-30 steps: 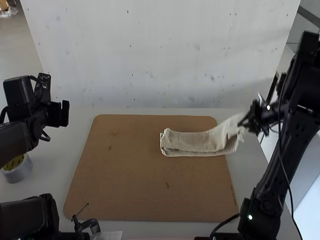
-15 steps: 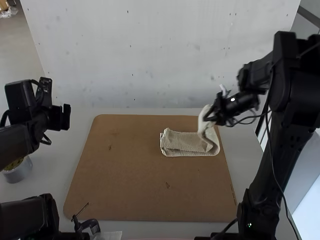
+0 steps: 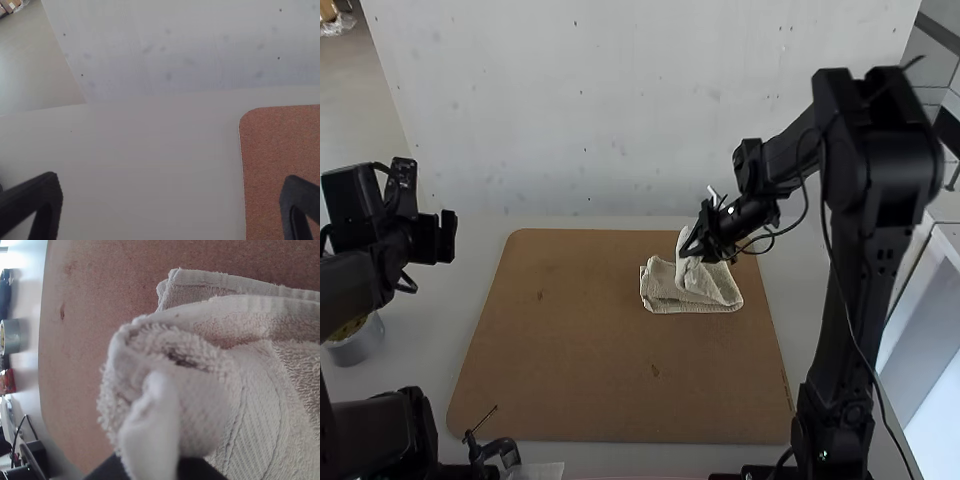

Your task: Fold the towel.

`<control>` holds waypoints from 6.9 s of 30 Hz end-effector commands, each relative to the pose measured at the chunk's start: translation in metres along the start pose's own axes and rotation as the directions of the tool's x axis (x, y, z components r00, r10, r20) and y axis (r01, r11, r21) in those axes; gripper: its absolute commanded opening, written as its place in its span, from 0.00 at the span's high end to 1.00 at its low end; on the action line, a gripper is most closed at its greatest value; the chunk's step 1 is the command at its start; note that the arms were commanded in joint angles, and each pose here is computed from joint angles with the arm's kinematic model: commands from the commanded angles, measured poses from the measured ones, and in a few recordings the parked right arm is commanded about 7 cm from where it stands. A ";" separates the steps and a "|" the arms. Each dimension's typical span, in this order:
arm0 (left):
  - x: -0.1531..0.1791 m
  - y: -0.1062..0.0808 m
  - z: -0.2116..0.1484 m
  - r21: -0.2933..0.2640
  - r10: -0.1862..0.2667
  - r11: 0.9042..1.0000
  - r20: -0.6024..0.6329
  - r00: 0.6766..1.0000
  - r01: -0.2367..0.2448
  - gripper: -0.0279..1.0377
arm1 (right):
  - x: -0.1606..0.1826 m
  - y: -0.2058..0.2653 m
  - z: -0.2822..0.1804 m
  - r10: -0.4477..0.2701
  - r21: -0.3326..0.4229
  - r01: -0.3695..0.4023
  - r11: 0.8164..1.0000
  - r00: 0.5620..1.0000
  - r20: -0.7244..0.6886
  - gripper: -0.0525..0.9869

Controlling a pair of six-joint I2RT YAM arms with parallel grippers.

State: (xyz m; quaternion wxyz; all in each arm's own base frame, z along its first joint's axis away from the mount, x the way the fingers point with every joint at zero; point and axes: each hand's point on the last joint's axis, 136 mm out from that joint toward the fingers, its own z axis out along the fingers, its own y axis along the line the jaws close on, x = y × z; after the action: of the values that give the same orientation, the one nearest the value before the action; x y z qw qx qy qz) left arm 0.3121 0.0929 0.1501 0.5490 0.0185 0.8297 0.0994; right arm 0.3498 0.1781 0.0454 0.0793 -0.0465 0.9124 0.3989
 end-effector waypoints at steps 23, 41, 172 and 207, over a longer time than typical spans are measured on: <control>-0.005 -0.001 -0.016 0.011 -0.057 0.998 0.066 0.996 0.057 0.06 | -0.031 0.027 0.066 -0.122 0.118 0.122 0.985 0.992 -0.012 0.01; -0.009 -0.010 -0.031 0.034 -0.058 0.998 0.110 0.992 0.055 0.06 | 0.023 0.019 -0.037 -0.049 0.163 0.033 0.986 0.994 0.093 0.27; -0.018 -0.082 -0.078 0.228 -0.228 0.963 0.389 0.893 0.147 0.05 | 0.073 -0.006 -0.246 -0.647 0.648 0.030 0.761 0.116 0.754 0.02; 0.024 -0.090 -0.061 0.152 -0.072 0.988 0.238 0.969 0.036 0.05 | 0.096 -0.053 -0.194 -0.604 0.675 -0.060 0.735 0.393 0.693 0.02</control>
State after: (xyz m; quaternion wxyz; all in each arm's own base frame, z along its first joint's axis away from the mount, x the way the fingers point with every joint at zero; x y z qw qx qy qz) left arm 0.2559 0.0057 0.1529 0.6633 0.0276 0.7477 0.0130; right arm 0.2449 -0.0043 0.1477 0.6600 0.0469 0.7489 0.0365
